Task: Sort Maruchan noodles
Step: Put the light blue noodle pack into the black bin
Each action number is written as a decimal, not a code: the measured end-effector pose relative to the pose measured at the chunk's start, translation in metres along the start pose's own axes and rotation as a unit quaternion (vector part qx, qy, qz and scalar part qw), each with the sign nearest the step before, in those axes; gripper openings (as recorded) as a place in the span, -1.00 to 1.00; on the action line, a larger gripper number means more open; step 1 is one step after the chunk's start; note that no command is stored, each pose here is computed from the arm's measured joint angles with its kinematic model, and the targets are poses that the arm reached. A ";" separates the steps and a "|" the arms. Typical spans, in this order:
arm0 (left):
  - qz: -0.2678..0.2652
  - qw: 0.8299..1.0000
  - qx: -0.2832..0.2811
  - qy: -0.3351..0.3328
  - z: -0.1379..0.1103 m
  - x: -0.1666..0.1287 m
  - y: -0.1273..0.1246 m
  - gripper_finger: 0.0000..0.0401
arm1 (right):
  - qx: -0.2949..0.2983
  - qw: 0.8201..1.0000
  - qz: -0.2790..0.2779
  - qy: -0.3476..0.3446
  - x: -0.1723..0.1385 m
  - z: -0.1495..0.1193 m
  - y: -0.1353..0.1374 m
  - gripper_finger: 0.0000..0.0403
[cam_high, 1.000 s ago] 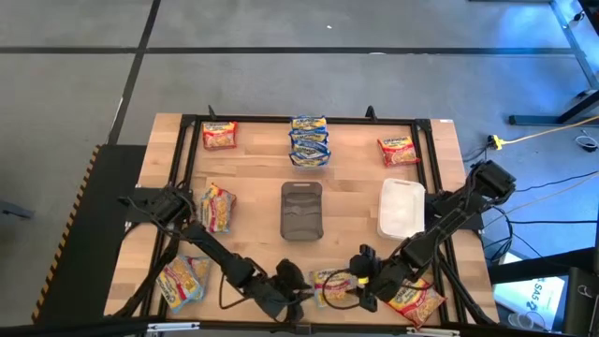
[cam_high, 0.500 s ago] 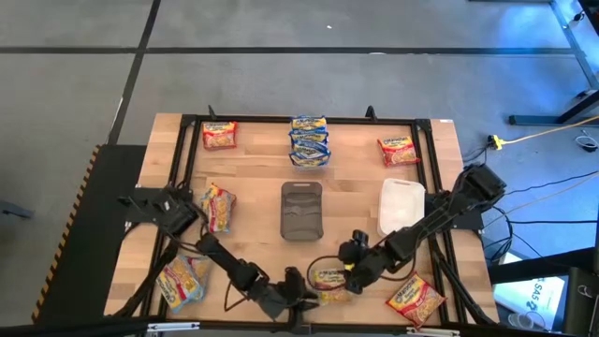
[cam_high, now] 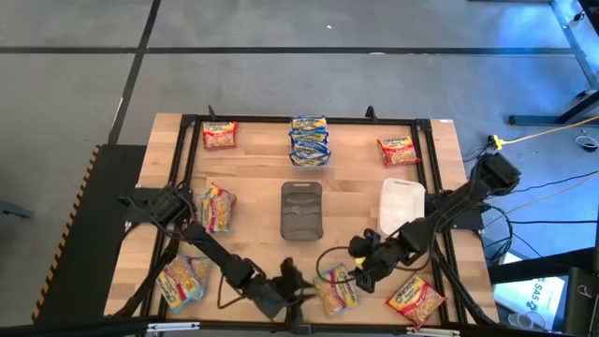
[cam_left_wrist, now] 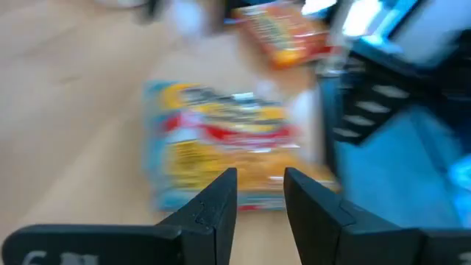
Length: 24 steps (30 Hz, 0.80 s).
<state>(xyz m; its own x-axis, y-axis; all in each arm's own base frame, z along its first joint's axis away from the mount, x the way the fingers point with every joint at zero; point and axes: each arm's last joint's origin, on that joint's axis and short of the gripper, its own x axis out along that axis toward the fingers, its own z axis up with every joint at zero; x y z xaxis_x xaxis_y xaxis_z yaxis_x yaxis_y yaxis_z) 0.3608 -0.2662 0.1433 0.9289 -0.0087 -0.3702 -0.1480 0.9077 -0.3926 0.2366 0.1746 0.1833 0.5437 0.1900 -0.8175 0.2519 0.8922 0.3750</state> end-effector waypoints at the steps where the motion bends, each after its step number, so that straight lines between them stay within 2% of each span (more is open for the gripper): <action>1: -0.016 1.000 0.009 -0.006 0.000 -0.002 -0.004 -0.46 | 0.018 1.000 0.009 -0.003 0.002 -0.003 -0.003 0.33; 3: -0.040 0.999 0.013 -0.018 -0.001 -0.002 -0.009 -0.46 | 0.059 0.997 0.052 -0.005 0.008 -0.011 -0.004 0.33; 6: -0.039 0.999 0.020 -0.020 -0.009 0.005 -0.005 -0.46 | 0.124 0.986 0.110 -0.012 0.018 -0.030 -0.006 0.33; 11: -0.047 0.999 0.011 -0.001 -0.026 0.023 0.009 -0.46 | 0.195 0.972 0.130 -0.016 0.029 -0.057 -0.010 0.33; 14: -0.046 0.999 0.012 0.013 -0.031 0.033 0.020 -0.46 | 0.207 0.971 0.115 -0.012 0.036 -0.065 -0.010 0.33; 24: -0.030 0.999 0.010 0.035 -0.032 0.045 0.036 -0.46 | 0.223 0.962 0.151 -0.048 0.058 -0.065 -0.006 0.33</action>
<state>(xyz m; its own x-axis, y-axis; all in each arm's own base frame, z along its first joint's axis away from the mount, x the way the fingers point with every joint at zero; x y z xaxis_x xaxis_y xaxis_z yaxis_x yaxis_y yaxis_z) 0.3862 -0.2476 0.0856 0.9102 -0.0924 -0.4038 -0.0845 0.9129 -0.3993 0.2149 0.2073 0.1054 0.7114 0.3556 -0.6062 0.3779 0.5337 0.7566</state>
